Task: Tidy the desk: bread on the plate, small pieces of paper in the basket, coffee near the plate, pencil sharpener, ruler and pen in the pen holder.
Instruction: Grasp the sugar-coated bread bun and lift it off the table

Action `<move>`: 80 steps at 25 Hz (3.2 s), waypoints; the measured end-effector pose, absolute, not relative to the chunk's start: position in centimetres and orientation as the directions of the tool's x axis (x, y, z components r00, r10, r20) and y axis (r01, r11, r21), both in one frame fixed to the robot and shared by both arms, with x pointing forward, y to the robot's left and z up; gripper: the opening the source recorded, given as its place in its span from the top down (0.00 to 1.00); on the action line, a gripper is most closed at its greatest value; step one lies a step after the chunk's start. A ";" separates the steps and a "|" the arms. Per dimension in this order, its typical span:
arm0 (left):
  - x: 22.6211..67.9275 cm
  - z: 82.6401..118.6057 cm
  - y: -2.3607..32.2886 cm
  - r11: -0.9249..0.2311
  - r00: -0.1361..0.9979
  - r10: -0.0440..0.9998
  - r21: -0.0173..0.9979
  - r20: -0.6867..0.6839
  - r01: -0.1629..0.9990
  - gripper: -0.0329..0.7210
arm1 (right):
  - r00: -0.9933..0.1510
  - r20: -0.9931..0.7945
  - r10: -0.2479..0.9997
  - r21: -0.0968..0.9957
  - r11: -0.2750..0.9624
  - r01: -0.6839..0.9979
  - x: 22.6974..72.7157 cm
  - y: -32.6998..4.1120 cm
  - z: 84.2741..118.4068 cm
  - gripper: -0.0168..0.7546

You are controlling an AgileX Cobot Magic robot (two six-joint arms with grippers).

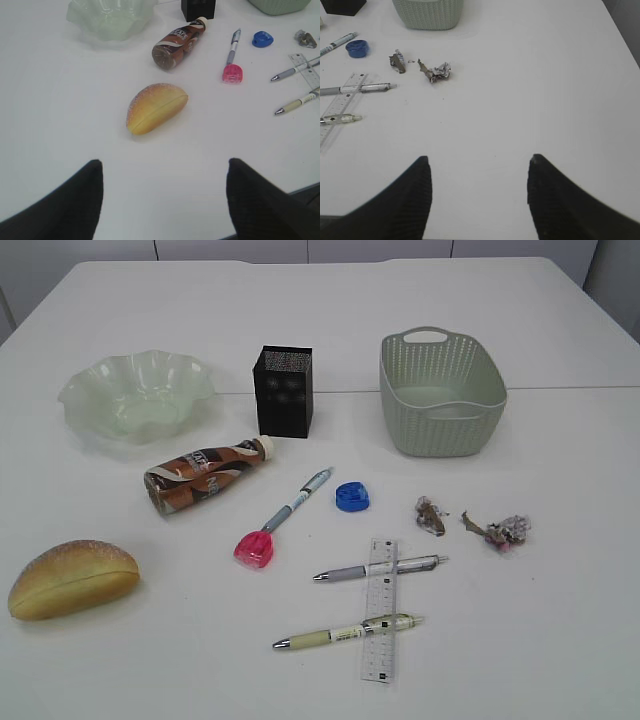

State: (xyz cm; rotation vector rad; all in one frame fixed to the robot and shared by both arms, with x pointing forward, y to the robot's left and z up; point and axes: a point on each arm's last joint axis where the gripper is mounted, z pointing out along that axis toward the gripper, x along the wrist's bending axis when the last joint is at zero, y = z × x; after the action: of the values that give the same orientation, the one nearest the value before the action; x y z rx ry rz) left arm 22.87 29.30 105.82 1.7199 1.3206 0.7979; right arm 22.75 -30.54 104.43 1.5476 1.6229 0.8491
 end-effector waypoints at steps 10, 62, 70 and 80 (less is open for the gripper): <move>22.9 105.8 29.3 -0.127 0.253 0.967 0.880 0.008 0.457 0.21 | -0.013 -0.061 0.998 0.853 0.059 0.519 22.8 -30.5 104.4 0.40; 47.5 112.3 22.4 -0.540 0.486 0.840 0.300 0.240 0.786 0.21 | 0.089 0.174 0.981 0.271 -0.135 0.953 37.9 -27.9 107.8 0.40; 51.7 106.5 20.0 -0.702 0.681 0.710 0.106 0.178 0.704 0.21 | 0.073 0.175 0.982 0.245 -0.115 0.963 40.7 -27.7 108.4 0.40; 54.6 100.6 19.0 -0.774 0.773 0.621 -0.052 0.130 0.631 0.17 | 0.053 0.204 0.977 0.256 -0.106 0.961 41.3 -27.4 108.9 0.40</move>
State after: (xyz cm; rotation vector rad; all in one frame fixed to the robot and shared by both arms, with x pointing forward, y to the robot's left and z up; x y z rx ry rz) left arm 54.59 19.00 100.59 3.0444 1.0770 0.1710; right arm 41.28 -27.37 108.92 2.2427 2.0661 0.5075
